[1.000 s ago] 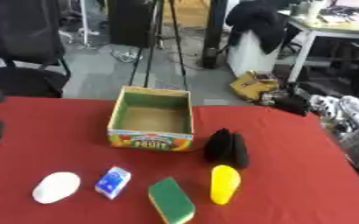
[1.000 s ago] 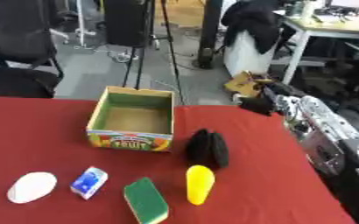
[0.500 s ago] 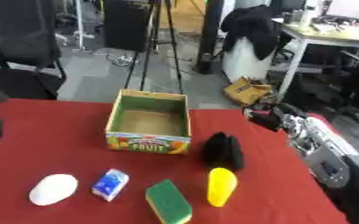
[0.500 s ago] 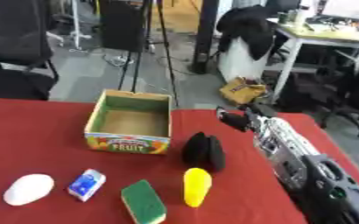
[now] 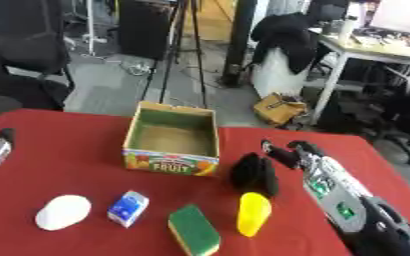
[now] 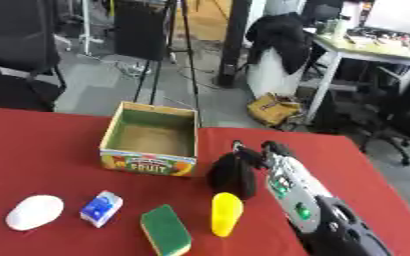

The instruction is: Pick up objects on the table and place them in the box.

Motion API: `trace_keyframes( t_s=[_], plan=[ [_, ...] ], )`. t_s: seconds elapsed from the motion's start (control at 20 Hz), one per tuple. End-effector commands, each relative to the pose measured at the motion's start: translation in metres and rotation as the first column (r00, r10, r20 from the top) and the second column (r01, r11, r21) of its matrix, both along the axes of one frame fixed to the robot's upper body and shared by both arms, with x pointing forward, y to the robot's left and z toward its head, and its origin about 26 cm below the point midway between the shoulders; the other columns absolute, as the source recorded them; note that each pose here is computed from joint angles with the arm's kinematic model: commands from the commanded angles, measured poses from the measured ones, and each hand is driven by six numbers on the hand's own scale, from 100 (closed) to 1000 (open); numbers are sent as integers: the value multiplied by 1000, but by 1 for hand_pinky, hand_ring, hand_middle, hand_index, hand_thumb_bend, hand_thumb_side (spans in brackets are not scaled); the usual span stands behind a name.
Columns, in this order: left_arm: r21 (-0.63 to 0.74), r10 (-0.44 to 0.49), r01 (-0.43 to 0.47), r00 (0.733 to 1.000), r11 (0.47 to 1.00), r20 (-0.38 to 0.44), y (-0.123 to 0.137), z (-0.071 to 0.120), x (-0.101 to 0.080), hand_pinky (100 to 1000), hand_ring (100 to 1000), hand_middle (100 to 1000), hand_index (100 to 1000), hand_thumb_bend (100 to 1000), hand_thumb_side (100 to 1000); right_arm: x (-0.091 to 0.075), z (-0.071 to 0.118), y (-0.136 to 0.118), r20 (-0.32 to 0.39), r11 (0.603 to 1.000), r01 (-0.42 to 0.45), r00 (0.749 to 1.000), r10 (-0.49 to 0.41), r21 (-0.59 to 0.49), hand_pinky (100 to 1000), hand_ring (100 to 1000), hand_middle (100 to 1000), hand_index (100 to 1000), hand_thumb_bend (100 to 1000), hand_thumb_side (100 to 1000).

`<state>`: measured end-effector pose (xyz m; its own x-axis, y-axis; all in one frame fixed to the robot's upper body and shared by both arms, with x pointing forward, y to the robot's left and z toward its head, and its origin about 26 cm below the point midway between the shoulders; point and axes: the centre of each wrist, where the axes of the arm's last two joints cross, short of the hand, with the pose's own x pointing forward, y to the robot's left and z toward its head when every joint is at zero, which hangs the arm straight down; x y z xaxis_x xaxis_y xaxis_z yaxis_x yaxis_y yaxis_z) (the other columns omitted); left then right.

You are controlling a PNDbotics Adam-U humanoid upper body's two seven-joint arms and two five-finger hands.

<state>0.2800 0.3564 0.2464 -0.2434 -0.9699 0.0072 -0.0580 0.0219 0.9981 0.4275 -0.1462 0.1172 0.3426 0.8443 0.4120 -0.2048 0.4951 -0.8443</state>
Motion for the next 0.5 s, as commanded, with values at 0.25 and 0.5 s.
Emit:
trace_keyframes(
  t_s=[0.25, 0.5],
  plan=[
    [44, 19, -20, 1000, 999, 20, 3, 11, -4, 981, 999, 945, 1000, 128, 1000, -1, -16, 11, 71, 996, 94, 993, -93, -4, 874, 1000, 916, 1000, 438, 1000],
    [42, 11, -12, 1000, 999, 18, 1, 12, -3, 982, 997, 942, 1000, 116, 1000, -2, -30, 13, 51, 996, 91, 994, -91, 3, 872, 1000, 915, 1000, 457, 1000]
  ],
)
